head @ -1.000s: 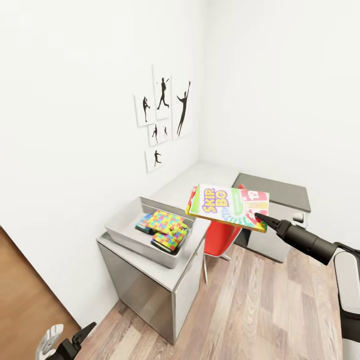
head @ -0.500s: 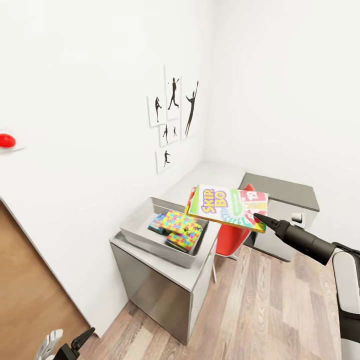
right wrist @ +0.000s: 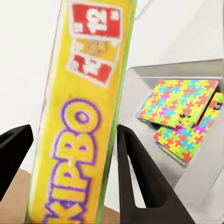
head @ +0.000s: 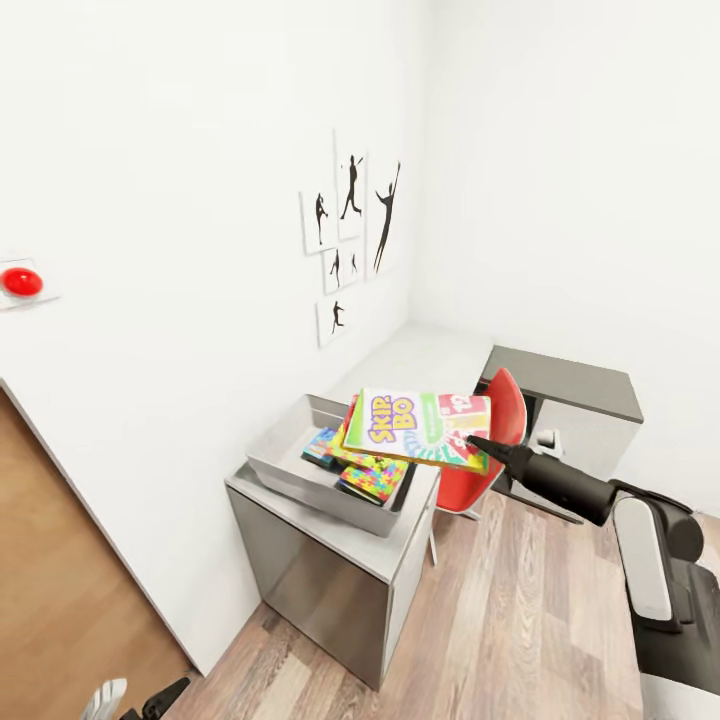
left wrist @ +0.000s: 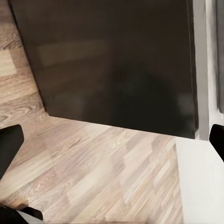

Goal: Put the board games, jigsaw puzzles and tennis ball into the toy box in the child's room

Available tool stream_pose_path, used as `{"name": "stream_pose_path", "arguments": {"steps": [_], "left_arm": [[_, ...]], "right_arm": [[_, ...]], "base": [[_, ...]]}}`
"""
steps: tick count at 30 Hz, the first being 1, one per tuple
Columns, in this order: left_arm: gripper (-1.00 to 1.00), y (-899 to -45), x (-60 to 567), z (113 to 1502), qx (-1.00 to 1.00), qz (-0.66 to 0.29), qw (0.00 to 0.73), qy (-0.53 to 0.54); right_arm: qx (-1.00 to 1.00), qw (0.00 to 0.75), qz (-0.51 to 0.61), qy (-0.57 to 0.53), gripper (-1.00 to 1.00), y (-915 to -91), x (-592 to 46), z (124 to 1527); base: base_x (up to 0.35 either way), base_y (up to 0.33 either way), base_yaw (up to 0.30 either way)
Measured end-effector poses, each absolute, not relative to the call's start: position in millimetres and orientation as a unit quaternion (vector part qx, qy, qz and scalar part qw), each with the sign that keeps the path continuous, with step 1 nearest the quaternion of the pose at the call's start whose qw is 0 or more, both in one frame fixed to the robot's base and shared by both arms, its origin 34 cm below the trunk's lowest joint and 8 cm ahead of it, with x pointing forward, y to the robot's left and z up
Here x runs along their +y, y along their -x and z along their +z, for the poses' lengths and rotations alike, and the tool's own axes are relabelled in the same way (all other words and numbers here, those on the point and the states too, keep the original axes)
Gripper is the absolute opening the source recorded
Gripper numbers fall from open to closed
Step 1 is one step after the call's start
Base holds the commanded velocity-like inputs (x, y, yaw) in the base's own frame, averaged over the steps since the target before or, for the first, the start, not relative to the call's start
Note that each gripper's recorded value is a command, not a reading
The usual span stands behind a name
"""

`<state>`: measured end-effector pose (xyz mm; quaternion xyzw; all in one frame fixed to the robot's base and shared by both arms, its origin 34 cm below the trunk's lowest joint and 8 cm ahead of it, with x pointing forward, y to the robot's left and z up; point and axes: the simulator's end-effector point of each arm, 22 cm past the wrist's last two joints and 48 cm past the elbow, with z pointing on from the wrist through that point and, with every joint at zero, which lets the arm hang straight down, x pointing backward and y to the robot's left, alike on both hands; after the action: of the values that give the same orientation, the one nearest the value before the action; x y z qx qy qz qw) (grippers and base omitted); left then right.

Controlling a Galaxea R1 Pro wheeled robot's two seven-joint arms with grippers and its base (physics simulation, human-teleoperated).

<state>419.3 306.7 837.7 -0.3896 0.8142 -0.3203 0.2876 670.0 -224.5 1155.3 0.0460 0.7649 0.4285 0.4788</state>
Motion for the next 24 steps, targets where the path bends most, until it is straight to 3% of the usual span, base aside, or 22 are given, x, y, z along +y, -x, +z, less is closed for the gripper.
{"name": "stream_pose_path", "arguments": {"steps": [24], "left_arm": [[1.00, -416.7, 300.7, 804.8, 0.812, -0.323, 0.252, 0.415]], "right_arm": [[0.801, 0.439, 0.387, -0.128, -1.00, -731.7, -165.3, 1109.7]], "base": [[0.024, 0.019, 0.000]]}}
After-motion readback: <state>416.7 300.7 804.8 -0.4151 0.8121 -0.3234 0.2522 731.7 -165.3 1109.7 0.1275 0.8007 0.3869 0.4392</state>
